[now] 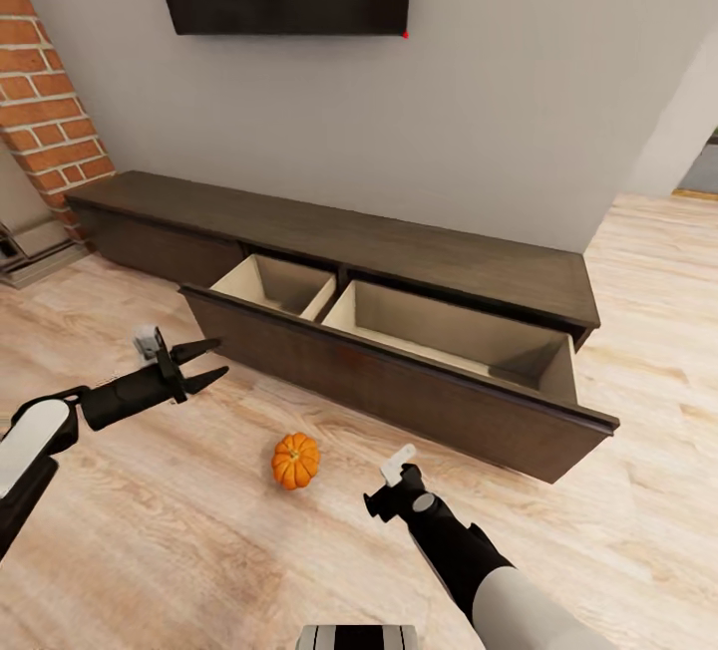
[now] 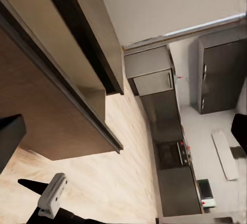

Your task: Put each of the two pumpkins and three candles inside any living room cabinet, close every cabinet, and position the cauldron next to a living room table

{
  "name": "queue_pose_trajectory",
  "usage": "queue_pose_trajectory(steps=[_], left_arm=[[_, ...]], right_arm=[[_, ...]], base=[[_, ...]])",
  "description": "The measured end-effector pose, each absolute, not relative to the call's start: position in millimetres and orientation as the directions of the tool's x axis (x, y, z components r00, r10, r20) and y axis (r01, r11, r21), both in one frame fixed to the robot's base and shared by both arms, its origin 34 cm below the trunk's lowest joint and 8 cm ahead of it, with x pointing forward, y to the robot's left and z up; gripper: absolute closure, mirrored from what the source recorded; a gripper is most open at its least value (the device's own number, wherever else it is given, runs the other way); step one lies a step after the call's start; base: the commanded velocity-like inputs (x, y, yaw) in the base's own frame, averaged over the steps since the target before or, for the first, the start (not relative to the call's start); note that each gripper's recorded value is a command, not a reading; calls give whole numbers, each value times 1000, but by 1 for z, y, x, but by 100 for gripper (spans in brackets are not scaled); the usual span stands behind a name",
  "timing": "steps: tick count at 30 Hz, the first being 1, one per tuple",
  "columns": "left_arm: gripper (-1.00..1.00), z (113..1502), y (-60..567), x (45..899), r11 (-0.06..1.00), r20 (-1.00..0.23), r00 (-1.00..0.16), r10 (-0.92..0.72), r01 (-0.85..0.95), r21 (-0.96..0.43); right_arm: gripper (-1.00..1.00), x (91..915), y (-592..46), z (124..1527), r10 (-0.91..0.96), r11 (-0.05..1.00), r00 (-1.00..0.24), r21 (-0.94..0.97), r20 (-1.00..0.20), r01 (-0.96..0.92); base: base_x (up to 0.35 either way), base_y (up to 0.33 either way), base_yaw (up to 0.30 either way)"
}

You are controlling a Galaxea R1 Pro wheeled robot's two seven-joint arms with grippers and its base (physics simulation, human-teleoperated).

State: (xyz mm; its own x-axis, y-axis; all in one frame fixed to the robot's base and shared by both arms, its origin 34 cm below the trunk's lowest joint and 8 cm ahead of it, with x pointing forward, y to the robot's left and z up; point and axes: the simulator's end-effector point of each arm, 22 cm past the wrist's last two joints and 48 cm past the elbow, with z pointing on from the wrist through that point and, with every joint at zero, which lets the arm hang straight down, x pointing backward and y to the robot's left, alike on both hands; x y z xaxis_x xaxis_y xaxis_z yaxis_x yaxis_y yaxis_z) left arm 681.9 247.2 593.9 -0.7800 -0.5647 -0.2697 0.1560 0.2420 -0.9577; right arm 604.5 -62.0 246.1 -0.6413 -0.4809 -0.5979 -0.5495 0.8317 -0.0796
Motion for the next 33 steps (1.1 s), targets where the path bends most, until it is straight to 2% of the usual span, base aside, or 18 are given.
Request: queue_pose_trajectory(steps=[8,16,21,27,33], left_arm=[[-100,601,220,682,167,-237,-786,-571,172,-971],[-100,607,213,681,153,-242,-789,-565,188,-970],[-100,621,211,678,100,-242,-789,-565,225,-969],[-100,624,211,677,87,-242,-789,-564,234,-968],[-100,623,210,677,87,-240,-790,-564,232,-969]], right_arm=[[-100,598,-50,246,-331,883,-724,71,-605,-463],[-100,593,-46,244,-324,879,-733,95,-598,-466],[-100,592,-43,244,-322,875,-735,109,-597,-472],[-100,590,-41,245,-320,870,-735,121,-598,-478],[-100,590,-40,245,-320,870,-734,122,-599,-479]], base=[[29,0,5],[288,0,0],[297,0,48],[57,29,16],[5,243,1]])
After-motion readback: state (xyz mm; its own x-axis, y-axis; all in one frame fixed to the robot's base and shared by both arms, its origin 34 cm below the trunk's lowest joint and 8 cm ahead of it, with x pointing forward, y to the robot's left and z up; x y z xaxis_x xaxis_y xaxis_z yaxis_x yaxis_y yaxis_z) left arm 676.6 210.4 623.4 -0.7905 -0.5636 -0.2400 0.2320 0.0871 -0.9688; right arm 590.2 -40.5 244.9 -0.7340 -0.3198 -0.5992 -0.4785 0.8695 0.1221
